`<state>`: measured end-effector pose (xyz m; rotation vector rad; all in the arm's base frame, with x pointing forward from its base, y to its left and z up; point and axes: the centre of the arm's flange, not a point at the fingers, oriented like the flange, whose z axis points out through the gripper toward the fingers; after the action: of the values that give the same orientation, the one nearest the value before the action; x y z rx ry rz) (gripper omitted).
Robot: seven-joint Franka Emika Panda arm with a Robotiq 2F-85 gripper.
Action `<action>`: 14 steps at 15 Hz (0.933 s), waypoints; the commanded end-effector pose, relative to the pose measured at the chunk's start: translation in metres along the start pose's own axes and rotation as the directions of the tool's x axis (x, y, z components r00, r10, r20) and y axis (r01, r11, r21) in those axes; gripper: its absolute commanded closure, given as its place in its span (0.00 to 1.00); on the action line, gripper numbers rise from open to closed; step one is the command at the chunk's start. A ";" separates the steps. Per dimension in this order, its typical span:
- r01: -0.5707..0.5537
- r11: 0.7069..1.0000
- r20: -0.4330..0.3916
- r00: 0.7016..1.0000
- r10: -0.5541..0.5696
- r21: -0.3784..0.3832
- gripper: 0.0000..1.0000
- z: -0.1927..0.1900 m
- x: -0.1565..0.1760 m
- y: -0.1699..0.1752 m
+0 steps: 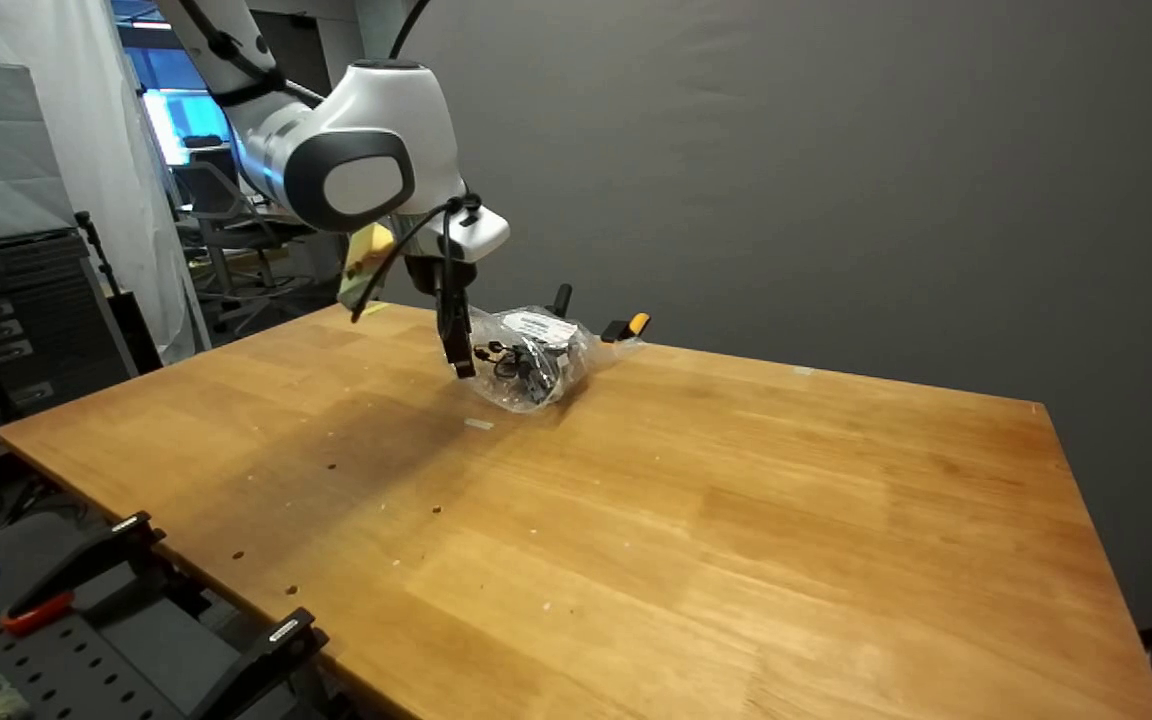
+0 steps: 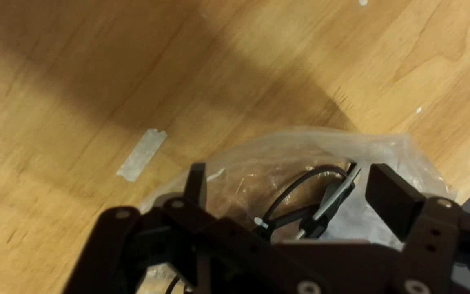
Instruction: Remove the cable from the plastic bag
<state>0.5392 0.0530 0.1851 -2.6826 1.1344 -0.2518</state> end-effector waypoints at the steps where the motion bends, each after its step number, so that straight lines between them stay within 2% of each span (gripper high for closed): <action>1: 0.017 1.000 0.022 1.000 -0.017 0.020 0.00 -0.009 -0.015 0.001; 10: 0.045 0.998 -0.019 0.999 -0.045 -0.035 0.00 0.016 -0.014 0.004; 14: 0.031 0.999 -0.088 0.996 -0.034 -0.042 0.00 0.028 -0.002 0.003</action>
<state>0.5275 0.0539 0.1618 -2.7562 1.1029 -0.2529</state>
